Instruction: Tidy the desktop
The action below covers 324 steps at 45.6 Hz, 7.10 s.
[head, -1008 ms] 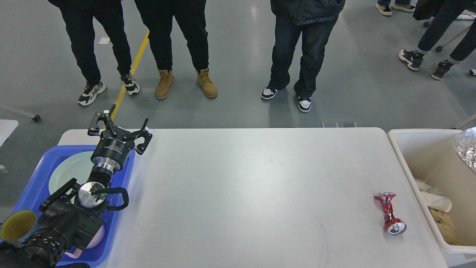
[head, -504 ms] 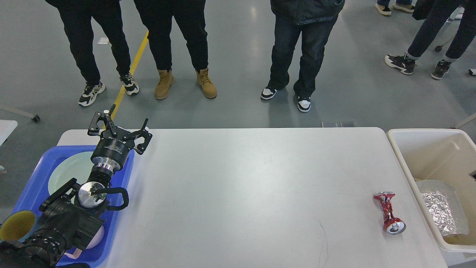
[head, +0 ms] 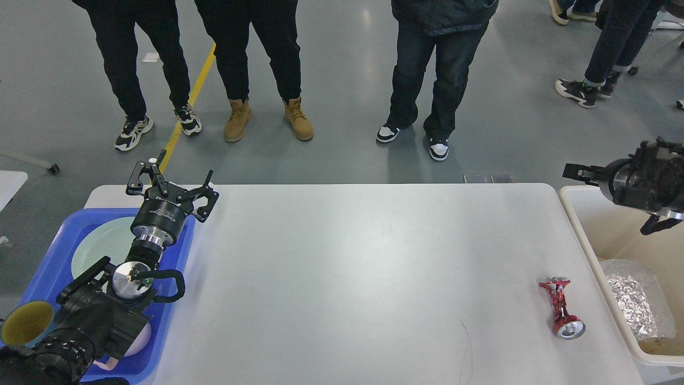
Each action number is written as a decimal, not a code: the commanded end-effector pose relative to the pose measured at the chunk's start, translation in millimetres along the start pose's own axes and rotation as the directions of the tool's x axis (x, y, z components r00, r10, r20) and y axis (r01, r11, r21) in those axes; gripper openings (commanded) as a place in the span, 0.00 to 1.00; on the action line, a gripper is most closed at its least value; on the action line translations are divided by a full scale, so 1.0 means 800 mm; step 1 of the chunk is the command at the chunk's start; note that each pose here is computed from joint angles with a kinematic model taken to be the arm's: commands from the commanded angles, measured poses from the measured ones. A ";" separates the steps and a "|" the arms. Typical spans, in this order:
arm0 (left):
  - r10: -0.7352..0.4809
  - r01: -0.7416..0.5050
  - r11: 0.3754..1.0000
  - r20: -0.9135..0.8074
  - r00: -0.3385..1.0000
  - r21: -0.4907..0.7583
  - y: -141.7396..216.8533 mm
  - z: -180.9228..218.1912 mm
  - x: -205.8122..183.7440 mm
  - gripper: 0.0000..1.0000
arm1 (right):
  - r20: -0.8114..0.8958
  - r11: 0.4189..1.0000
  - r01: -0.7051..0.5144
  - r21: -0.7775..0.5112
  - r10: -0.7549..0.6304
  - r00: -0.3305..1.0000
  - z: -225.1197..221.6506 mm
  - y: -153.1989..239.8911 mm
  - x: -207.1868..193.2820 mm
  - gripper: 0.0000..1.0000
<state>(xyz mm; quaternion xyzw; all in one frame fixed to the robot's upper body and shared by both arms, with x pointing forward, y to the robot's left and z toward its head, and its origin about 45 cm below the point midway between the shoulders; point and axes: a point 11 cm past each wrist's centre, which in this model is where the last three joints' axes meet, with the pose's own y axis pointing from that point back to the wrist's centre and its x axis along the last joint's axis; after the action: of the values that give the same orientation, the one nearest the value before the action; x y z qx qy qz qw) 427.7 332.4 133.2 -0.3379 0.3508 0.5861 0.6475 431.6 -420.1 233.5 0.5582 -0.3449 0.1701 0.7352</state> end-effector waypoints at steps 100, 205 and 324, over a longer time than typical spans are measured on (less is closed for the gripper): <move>0.000 0.000 1.000 0.000 1.000 0.000 0.000 0.000 0.000 0.96 | -0.250 0.959 0.283 0.021 -0.269 0.930 0.030 -0.064 -0.263 1.00; 0.000 0.000 1.000 0.000 1.000 0.000 0.000 0.000 0.000 0.96 | -0.052 0.924 0.018 0.381 0.002 0.999 -0.083 0.162 0.094 0.00; 0.000 0.000 1.000 0.000 1.000 0.000 0.000 0.000 0.000 0.96 | 0.979 0.895 -0.420 0.152 -0.194 -0.058 -0.064 -0.049 0.056 1.00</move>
<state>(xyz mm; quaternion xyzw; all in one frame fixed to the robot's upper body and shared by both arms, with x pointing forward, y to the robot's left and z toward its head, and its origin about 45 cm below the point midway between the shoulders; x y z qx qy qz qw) 427.6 332.4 133.1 -0.3378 0.3508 0.5863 0.6474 488.1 -426.6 217.7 0.5930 -0.7722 -0.1111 0.1994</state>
